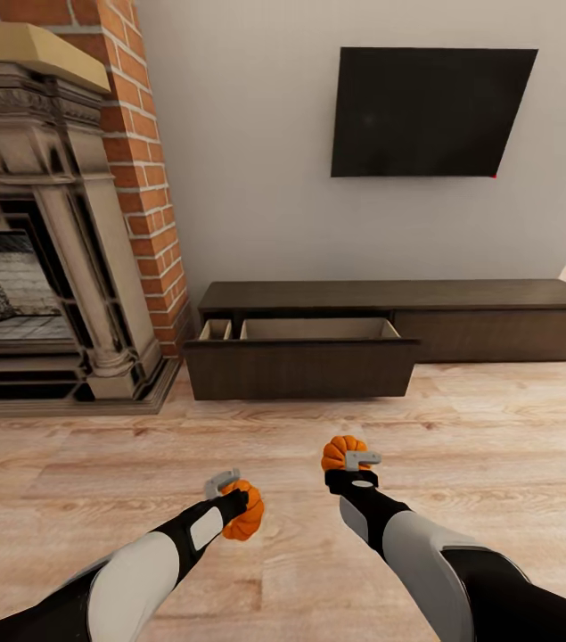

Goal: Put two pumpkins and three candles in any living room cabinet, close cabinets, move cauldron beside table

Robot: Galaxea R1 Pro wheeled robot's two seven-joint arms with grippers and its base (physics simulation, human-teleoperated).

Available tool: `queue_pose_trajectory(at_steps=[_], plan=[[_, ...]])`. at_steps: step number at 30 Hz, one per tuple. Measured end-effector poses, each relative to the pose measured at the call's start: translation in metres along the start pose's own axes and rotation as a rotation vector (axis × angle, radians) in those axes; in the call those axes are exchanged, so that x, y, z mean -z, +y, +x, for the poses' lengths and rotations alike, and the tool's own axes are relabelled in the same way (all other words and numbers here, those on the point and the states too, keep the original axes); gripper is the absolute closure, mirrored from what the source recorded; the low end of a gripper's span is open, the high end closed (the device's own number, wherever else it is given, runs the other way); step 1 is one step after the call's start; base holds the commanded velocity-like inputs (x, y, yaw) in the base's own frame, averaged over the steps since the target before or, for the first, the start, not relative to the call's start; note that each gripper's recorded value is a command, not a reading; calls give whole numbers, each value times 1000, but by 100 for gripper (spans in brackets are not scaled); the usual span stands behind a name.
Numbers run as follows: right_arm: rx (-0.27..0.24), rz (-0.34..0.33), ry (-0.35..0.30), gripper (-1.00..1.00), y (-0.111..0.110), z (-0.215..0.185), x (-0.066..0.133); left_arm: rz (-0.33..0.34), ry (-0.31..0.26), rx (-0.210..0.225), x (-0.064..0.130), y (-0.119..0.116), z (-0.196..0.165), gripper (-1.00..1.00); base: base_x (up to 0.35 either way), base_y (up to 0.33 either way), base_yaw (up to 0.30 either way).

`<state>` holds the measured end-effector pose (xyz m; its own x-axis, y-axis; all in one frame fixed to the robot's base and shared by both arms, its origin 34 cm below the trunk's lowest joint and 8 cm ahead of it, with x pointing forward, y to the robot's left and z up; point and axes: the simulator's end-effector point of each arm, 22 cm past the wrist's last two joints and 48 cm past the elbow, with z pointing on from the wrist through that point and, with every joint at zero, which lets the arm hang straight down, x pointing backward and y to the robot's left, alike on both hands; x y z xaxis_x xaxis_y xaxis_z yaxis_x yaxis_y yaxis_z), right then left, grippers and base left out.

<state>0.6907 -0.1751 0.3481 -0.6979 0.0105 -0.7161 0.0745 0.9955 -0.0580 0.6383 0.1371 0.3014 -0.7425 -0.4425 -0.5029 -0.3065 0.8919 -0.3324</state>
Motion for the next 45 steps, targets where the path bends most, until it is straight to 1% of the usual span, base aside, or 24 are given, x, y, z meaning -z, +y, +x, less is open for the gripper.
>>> queue_pose_trajectory(at_steps=[8,13,16,17,18,22,27,32,45], plan=[[-14,-2,-23,100,0,-14,11,13,-23,-4,11,-8,-12,100,0,0,0],[-49,-3,-24,100,-1,-18,18,20,-42,-6,19,-11,-22,100,0,0,0],[-94,-3,-16,100,-1,-18,22,26,-53,-8,23,-14,-27,100,0,0,0],[-148,-2,-1,100,-1,-15,24,28,-57,-8,25,-16,-28,100,0,0,0],[-170,-2,4,100,-1,-14,25,30,-60,-9,26,-17,-30,100,0,0,0],[-204,-3,4,100,-1,-18,31,37,-75,-10,33,-21,-37,100,0,0,0],[-220,-5,-4,100,-1,-22,38,46,-93,-12,40,-26,-45,100,0,0,0],[-219,-6,-14,100,-2,-24,45,58,-107,-17,48,-33,-51,100,0,0,0],[-217,-6,2,100,-2,-41,59,57,-106,-18,67,-45,-71,100,0,0,0]])
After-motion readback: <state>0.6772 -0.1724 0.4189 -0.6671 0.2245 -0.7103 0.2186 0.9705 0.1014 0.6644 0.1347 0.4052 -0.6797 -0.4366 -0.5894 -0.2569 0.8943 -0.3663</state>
